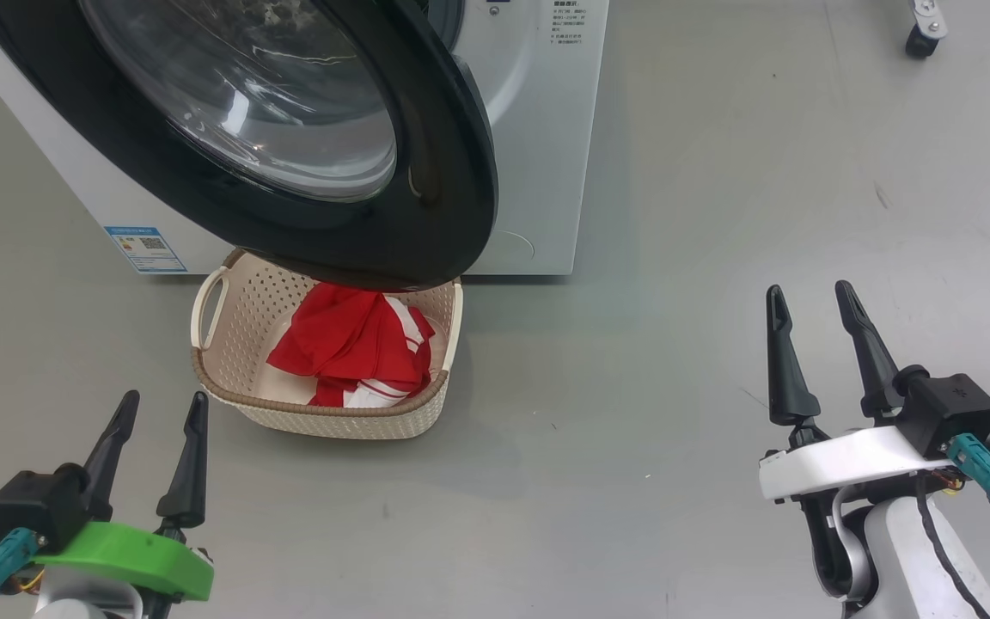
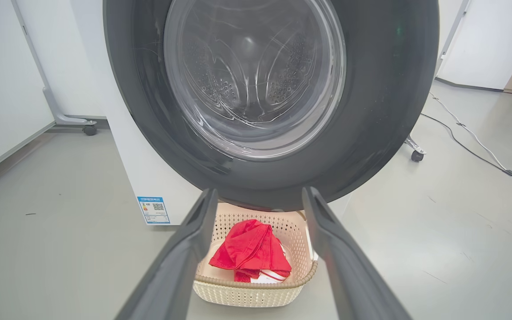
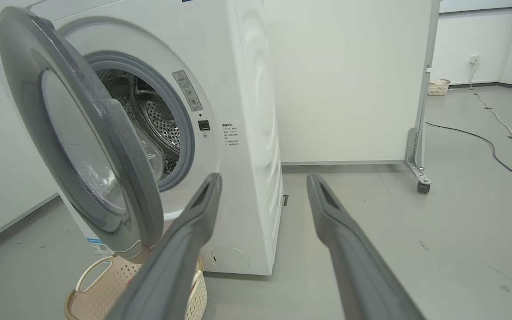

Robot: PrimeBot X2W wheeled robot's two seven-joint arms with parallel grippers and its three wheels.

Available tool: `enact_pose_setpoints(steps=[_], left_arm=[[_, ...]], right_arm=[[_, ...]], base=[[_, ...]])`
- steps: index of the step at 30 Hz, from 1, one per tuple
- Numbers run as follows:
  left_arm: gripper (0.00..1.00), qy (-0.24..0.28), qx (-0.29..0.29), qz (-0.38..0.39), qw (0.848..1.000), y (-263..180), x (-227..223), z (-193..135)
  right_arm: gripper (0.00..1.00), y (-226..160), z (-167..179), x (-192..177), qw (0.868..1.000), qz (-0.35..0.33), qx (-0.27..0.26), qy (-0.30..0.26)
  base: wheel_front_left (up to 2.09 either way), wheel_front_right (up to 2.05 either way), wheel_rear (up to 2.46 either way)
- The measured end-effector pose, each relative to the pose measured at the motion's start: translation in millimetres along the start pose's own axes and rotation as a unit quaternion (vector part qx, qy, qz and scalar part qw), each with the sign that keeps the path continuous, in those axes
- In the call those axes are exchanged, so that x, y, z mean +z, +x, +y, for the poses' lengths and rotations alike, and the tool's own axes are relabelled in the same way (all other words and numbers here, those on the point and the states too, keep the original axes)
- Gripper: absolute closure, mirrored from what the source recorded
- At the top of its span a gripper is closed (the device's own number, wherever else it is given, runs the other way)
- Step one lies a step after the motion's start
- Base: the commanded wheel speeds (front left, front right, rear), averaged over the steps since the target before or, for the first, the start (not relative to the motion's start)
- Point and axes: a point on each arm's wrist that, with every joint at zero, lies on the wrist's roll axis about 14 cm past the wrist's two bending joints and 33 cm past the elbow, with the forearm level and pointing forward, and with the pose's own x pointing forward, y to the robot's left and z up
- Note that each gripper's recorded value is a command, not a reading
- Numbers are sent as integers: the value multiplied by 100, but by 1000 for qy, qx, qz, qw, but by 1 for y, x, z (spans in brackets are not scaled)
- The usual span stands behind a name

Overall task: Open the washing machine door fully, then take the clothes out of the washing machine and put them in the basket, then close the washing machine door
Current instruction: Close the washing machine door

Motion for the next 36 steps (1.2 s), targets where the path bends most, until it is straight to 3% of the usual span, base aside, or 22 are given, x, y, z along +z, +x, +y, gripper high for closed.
enact_pose_setpoints(steps=[19, 20, 21, 29, 36], left_arm=[[0, -1, 0, -2, 1000, 1, 0, -1], [0, -2, 0, -2, 1000, 1, 0, -2], [0, -3, 0, -2, 1000, 1, 0, -2], [0, -6, -5, -9, 1000, 7, 3, -6], [0, -11, -1, -9, 1000, 12, 1, -6]], right_arm=[[0, 1, -2, -2, 1000, 2, -2, -2], [72, 1, -1, -2, 1000, 2, -1, -2], [100, 2, -1, -3, 1000, 3, 0, -1], [100, 8, 10, -3, 1000, 1, 24, -4], [100, 26, 48, -12, 993, 8, 110, -34]], base=[[0, 0, 0], [0, 0, 0], [0, 0, 0], [0, 0, 0], [0, 0, 0]])
